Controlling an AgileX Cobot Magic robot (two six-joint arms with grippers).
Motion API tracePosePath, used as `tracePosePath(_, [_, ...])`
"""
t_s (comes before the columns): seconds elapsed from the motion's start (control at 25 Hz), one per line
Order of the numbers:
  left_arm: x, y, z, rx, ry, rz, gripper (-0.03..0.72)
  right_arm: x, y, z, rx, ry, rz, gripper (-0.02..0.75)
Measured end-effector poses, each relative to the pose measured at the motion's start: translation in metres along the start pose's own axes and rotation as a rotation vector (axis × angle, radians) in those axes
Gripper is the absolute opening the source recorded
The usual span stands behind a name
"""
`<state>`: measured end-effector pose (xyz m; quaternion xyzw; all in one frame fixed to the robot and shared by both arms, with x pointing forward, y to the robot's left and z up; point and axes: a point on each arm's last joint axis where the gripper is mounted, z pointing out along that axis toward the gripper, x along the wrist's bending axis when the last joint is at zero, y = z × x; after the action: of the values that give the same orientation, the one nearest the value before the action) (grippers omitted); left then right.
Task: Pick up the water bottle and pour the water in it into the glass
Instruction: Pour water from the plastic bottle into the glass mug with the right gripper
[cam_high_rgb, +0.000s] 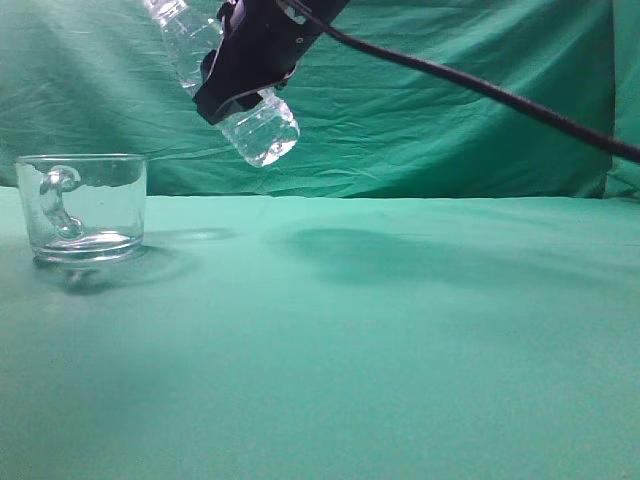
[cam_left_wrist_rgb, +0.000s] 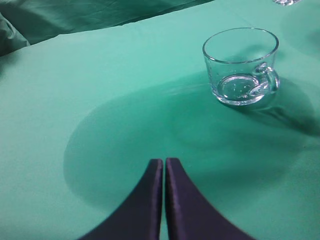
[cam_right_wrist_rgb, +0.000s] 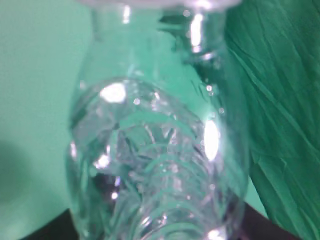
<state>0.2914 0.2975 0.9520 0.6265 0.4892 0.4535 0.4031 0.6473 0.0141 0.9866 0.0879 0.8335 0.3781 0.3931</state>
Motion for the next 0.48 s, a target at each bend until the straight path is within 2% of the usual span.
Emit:
tracePosePath(0.24, [0.000,0.000,0.000,0.000,0.000,0.000,0.000,0.007,-0.002,0.016,-0.013,0.014,-0.095,0.335])
tracePosePath(0.48, [0.000,0.000,0.000,0.000,0.000,0.000,0.000,0.016,-0.001,0.019,-0.054,0.083,-0.274,0.335])
